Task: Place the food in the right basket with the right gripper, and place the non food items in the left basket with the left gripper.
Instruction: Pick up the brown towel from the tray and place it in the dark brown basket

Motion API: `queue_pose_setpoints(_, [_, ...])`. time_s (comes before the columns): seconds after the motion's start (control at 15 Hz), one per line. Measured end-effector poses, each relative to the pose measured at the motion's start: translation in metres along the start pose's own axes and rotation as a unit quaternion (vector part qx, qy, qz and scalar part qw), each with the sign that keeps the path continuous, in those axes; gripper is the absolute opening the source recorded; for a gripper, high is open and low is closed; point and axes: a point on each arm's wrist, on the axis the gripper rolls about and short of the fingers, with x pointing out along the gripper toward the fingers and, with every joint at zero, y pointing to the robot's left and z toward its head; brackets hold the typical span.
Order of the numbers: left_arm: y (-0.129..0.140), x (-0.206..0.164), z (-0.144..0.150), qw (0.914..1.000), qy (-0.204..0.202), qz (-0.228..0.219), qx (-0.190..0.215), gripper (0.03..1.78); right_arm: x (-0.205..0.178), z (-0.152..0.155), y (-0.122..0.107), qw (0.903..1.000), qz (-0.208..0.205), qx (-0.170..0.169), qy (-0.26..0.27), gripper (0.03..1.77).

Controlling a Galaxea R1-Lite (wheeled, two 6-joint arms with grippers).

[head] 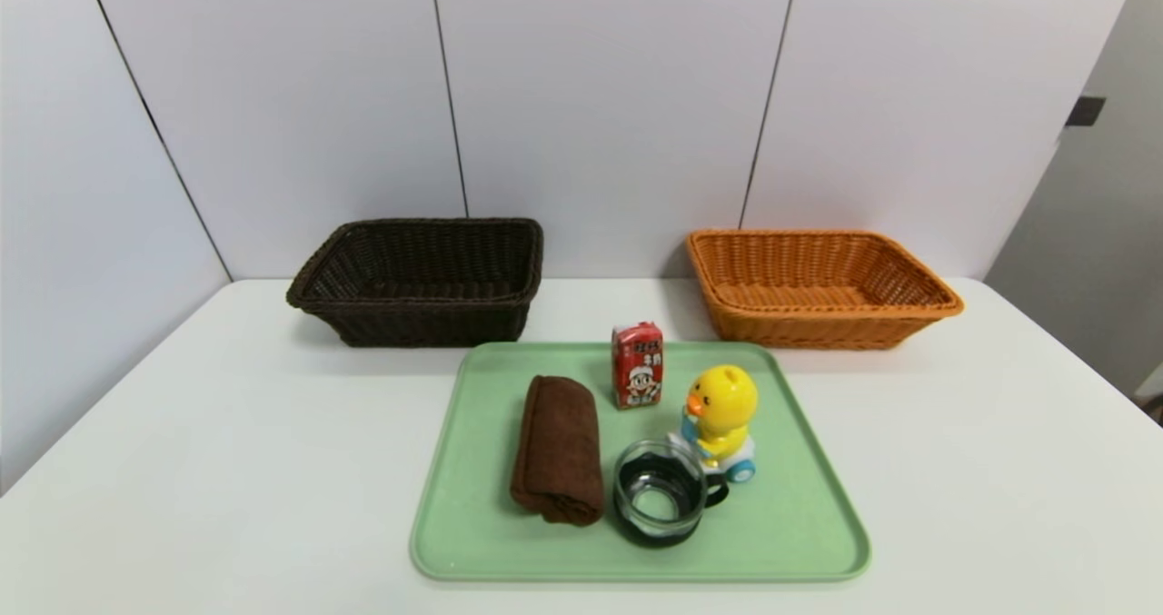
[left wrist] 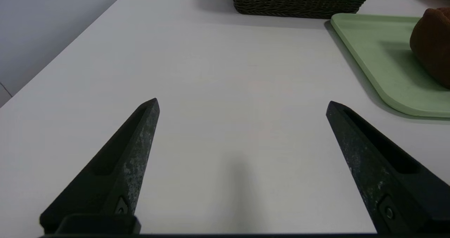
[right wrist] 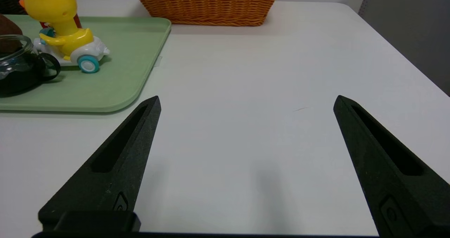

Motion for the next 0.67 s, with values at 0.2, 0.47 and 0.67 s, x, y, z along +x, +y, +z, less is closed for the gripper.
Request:
queue_pose_setpoints(0.2, [0.0, 0.0, 0.0, 1.0, 0.0, 0.0, 0.0, 1.69, 0.0, -0.0001, 0.0, 1.0, 0.0, 0.001, 0.0, 1.7])
queue_pose_setpoints(0.47, [0.0, 0.0, 0.0, 1.0, 0.0, 0.0, 0.0, 1.69, 0.0002, -0.0003, 0.0002, 1.0, 0.004, -0.003, 0.0, 1.7])
queue_pose_setpoints(0.67, [0.0, 0.0, 0.0, 1.0, 0.0, 0.0, 0.0, 1.69, 0.0002, -0.0003, -0.0002, 0.9998, -0.005, 0.018, 0.0, 1.7])
